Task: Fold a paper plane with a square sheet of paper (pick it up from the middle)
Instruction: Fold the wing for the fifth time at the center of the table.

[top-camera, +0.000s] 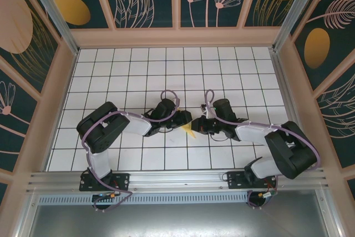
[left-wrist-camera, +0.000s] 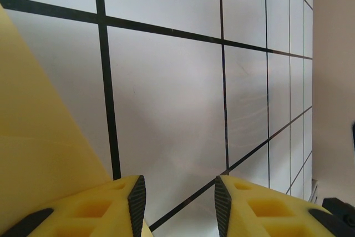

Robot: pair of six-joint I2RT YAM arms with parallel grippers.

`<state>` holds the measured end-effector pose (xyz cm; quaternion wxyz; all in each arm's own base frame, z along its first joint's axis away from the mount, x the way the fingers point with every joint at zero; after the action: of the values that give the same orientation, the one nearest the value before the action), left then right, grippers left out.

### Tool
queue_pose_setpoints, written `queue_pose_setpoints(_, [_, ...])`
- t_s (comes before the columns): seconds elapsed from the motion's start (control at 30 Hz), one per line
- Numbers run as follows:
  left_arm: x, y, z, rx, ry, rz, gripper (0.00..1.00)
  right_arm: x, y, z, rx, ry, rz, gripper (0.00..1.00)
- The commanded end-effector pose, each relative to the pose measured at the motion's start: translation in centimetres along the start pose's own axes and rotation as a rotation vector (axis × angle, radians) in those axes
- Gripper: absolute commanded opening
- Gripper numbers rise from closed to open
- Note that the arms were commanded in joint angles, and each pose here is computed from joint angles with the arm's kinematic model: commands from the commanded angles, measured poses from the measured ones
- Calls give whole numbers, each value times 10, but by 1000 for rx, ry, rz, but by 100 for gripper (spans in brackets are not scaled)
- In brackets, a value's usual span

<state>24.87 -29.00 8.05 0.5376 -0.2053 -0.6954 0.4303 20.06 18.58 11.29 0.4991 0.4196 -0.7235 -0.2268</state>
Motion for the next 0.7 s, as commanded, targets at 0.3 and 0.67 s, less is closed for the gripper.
queue_pose_setpoints(0.3, [0,67,5,3,26,-308,41,-25,-12,-1,-71,25,-21,11])
queue_pose_setpoints(0.67, [9,50,2,-15,-9,-231,45,-34,-39,27,-162,120,127,1])
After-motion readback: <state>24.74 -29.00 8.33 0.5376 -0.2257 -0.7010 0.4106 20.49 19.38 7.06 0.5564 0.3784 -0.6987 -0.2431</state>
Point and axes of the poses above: each hand's point on the last joint's axis, 136 mm out from that joint toward the fingers, its own x axis back along the fingers, its own y axis along the line the jaws close on, z = x × y, the point moved 9 cm from there along x, back along the fingers, and after that the axes turned 14 degrees about x, right-handed, at the moved point
